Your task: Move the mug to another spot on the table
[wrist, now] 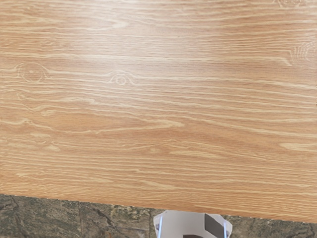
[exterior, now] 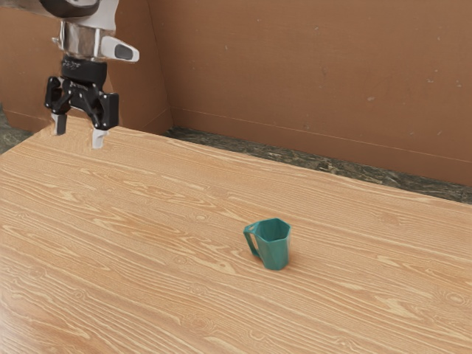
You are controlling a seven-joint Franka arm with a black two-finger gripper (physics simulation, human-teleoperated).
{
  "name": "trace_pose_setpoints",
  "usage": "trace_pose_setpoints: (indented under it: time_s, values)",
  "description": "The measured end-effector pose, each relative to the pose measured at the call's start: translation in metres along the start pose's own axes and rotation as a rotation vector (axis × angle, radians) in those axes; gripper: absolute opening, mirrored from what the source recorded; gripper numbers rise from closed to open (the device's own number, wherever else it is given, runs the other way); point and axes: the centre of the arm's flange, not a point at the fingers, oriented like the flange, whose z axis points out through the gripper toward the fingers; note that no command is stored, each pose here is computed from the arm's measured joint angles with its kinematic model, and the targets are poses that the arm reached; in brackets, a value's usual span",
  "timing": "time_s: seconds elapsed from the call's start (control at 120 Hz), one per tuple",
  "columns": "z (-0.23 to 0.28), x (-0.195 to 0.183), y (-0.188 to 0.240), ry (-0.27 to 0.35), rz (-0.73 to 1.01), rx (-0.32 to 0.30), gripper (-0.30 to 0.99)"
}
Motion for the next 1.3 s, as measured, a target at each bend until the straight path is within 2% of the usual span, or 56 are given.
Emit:
trace_pose_setpoints:
  time_s: [0.075, 0.15, 0.358, 0.592, 0.717, 0.892, 1.025, 1.125, 1.3]
  values:
    - [-0.009, 0.013, 0.0, 0.116, -0.005, 0.005, 0.69]
    - [-0.017, 0.021, 0.0, 0.199, -0.008, 0.007, 0.69]
    - [-0.034, 0.027, 0.001, 0.327, -0.006, 0.005, 0.69]
    - [-0.026, 0.026, 0.009, 0.352, 0.115, 0.021, 0.69]
    - [-0.004, 0.032, 0.041, 0.366, 0.274, 0.02, 0.69]
    - [0.036, 0.056, 0.087, 0.389, 0.518, -0.034, 0.69]
    - [0.047, 0.072, 0.09, 0.426, 0.635, -0.052, 0.69]
    - [0.074, 0.084, 0.092, 0.436, 0.711, -0.062, 0.69]
    - [0.107, 0.107, 0.097, 0.502, 0.835, -0.098, 0.69]
